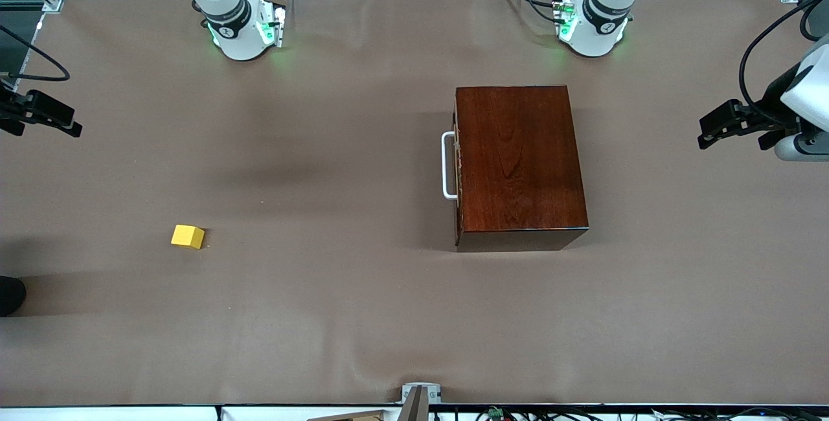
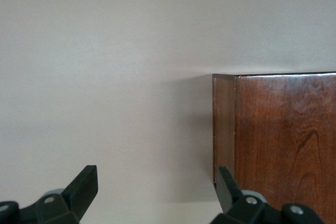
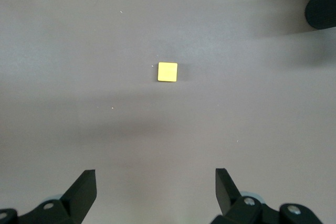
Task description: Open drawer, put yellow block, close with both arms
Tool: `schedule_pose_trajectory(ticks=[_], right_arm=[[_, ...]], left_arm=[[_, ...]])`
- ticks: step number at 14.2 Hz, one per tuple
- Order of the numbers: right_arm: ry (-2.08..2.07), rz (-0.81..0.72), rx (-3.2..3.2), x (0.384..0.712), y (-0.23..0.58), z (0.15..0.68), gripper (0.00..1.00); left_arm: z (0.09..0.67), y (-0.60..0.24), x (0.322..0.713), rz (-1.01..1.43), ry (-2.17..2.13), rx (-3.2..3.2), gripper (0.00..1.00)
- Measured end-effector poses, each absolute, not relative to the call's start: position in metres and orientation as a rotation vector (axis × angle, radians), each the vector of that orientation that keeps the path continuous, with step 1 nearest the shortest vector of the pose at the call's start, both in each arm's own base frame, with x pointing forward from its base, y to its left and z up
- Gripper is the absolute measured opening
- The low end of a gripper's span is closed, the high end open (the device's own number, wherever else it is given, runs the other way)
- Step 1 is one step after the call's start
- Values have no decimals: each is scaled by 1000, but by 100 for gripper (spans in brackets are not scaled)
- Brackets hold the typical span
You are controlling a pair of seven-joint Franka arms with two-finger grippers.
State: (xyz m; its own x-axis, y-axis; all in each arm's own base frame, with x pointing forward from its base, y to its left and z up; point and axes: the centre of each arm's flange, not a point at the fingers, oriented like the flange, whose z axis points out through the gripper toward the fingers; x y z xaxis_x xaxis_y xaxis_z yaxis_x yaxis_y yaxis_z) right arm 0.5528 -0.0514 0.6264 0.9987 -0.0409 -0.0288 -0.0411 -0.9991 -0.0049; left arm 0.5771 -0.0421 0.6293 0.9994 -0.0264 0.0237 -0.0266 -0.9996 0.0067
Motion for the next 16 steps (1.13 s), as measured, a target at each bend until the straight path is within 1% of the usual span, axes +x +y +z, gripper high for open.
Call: schedule_pose_trajectory(ticks=[16], right_arm=[[66, 53, -3135, 554, -52, 624, 100]], left_arm=[[624, -51, 578, 21, -59, 3135, 100]])
